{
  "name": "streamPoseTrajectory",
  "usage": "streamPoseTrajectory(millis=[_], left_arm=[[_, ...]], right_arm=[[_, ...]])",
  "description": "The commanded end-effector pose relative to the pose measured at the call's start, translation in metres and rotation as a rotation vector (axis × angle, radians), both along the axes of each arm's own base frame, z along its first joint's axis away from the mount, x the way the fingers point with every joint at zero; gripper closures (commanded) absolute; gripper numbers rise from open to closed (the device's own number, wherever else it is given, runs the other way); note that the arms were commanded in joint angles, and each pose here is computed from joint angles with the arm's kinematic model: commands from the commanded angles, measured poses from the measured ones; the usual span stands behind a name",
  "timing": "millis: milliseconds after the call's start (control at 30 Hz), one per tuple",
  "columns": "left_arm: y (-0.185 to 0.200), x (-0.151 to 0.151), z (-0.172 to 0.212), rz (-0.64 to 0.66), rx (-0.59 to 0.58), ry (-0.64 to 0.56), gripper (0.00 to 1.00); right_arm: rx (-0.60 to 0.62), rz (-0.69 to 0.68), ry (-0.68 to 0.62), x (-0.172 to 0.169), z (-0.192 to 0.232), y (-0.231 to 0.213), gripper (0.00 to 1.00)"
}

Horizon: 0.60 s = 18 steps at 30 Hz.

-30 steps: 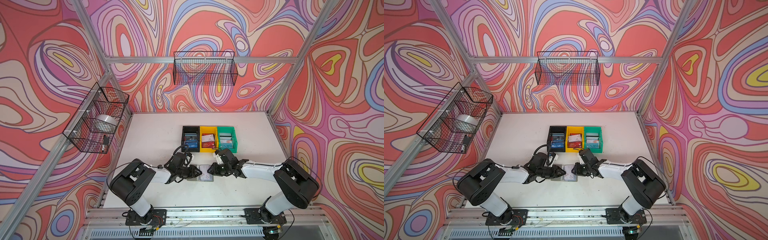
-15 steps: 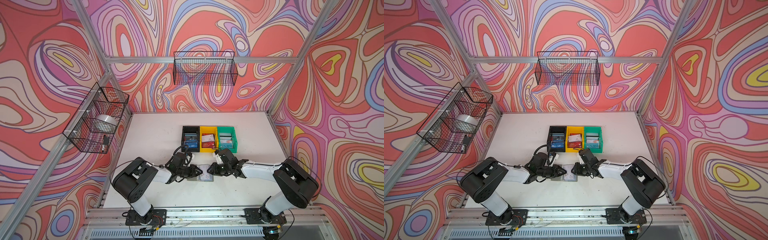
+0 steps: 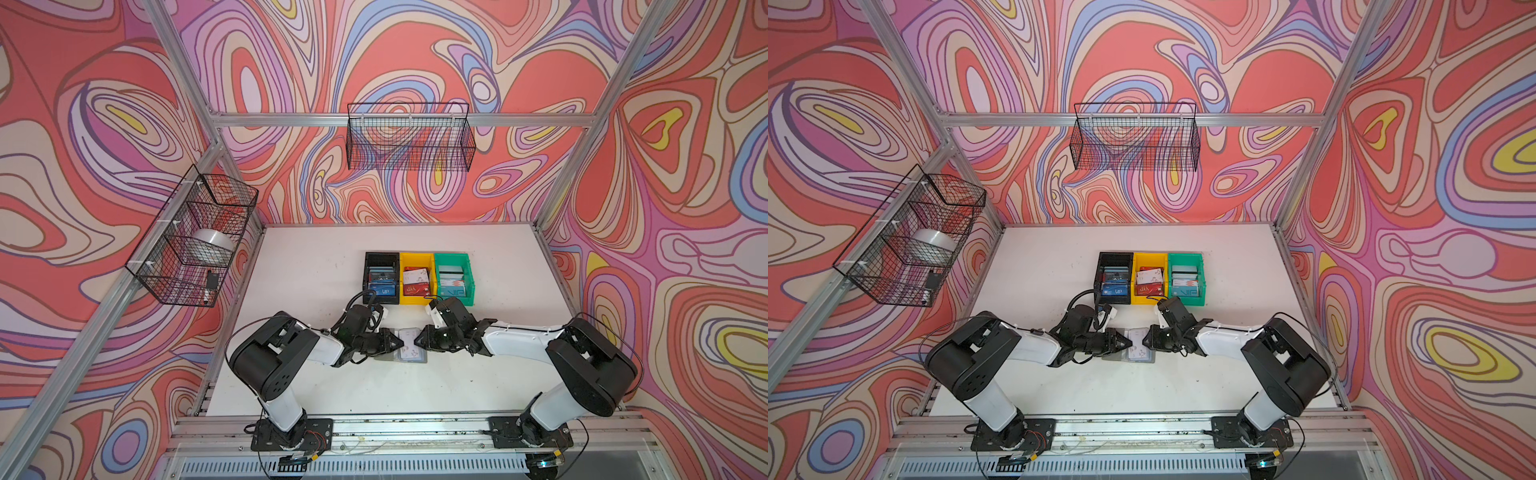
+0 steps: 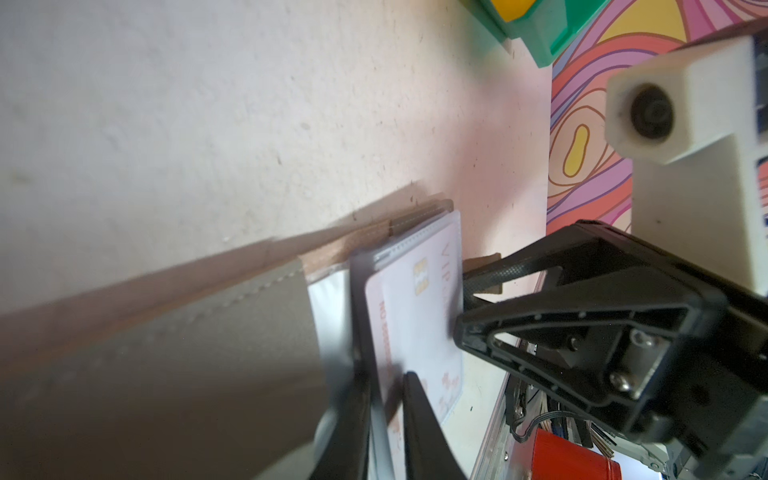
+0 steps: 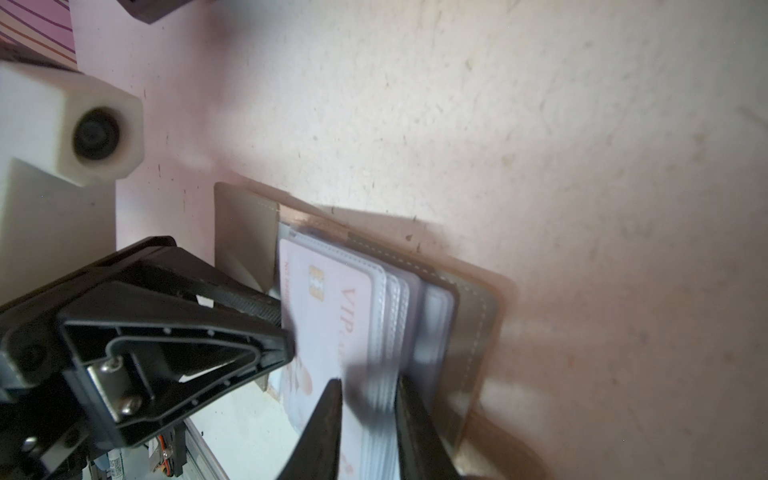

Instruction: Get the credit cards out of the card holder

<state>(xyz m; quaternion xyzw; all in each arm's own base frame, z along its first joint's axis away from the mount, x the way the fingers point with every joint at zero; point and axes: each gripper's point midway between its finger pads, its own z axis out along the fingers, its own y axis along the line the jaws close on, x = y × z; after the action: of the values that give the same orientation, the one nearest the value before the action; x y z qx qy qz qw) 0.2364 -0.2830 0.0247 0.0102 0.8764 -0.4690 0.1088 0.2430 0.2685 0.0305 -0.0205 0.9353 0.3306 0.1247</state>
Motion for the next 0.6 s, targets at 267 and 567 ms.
streamPoseTrajectory(millis=[267,567], left_arm=[[-0.002,-0.001,0.002,-0.002,-0.018,-0.002,0.87],[-0.002,-0.001,0.003,-0.005,-0.015,-0.001,0.86]], right_arm=[[-0.077,0.004,0.012,-0.006,0.001,-0.014,0.74],[-0.065,0.013,-0.052,0.001,0.026,-0.012,0.74]])
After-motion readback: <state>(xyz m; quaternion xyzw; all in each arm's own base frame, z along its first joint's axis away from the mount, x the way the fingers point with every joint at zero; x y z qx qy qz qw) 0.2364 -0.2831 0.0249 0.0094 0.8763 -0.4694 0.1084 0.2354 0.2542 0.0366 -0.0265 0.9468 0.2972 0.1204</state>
